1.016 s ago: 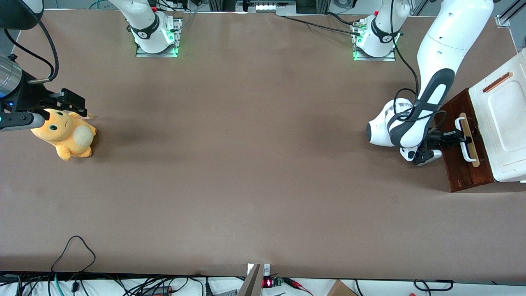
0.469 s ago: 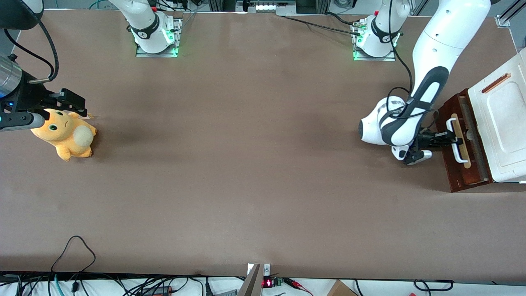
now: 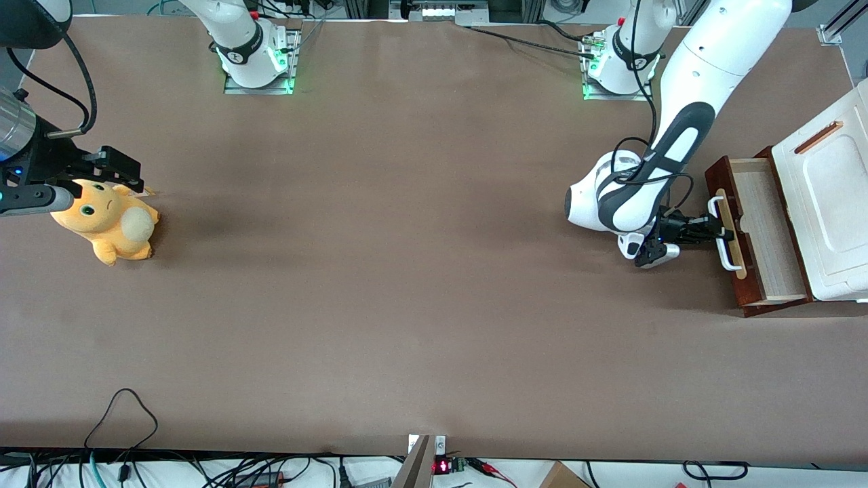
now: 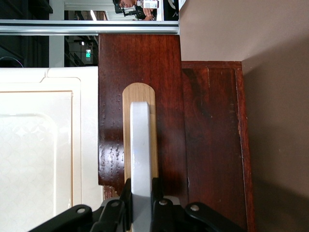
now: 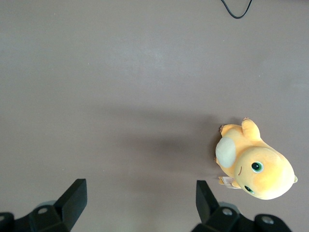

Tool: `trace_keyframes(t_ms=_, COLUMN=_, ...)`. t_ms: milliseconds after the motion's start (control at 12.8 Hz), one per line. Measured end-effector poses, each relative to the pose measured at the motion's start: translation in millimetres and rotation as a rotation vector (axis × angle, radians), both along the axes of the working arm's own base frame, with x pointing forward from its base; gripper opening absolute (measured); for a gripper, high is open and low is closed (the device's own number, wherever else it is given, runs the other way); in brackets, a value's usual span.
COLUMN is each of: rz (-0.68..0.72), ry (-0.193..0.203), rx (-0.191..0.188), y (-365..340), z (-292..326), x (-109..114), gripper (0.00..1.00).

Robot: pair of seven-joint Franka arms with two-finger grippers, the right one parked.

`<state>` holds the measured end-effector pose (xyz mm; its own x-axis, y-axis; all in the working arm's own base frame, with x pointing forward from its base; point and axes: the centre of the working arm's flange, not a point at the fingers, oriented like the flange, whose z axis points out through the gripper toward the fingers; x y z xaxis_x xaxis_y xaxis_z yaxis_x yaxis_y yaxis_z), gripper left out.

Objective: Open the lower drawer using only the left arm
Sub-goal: 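Pull the handle away from the cabinet with the left gripper, then open the left gripper and lift it off the handle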

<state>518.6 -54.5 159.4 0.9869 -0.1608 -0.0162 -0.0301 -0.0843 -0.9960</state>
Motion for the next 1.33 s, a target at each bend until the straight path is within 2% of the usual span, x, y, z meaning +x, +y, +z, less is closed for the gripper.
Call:
trace_keyframes(t_ms=78, rz=-0.030, ry=0.014, rx=-0.019, y=-7, z=-1, x=3, gripper=0.22)
trace_keyframes(t_ms=156, rz=-0.060, ry=0.026, rx=-0.033, y=-19, z=1, x=6, gripper=0.32)
trace_keyframes(t_ms=234, rz=-0.087, ry=0.033, rx=-0.039, y=-34, z=5, x=8, gripper=0.52)
trace_keyframes(t_ms=312, rz=-0.090, ry=0.030, rx=-0.040, y=-37, z=6, x=9, gripper=0.61)
trace_keyframes(t_ms=391, rz=-0.075, ry=0.023, rx=-0.048, y=-36, z=10, x=11, gripper=0.74)
trace_keyframes(t_ms=469, rz=-0.043, ry=0.011, rx=-0.069, y=-36, z=18, x=15, gripper=0.86)
trace_keyframes(t_ms=547, rz=-0.015, ry=0.007, rx=-0.106, y=-38, z=31, x=22, gripper=0.95)
trace_keyframes(t_ms=625, rz=0.001, ry=0.006, rx=-0.167, y=-44, z=46, x=30, gripper=1.00)
trace_keyframes(t_ms=703, rz=0.016, ry=0.009, rx=-0.249, y=-51, z=65, x=37, gripper=1.00)
trace_keyframes(t_ms=938, rz=0.094, ry=0.022, rx=-0.556, y=-75, z=138, x=49, gripper=1.00)
trace_keyframes(t_ms=1172, rz=0.153, ry=0.028, rx=-0.782, y=-87, z=216, x=50, gripper=1.00)
trace_keyframes(t_ms=1328, rz=0.197, ry=0.042, rx=-0.947, y=-84, z=265, x=52, gripper=1.00)
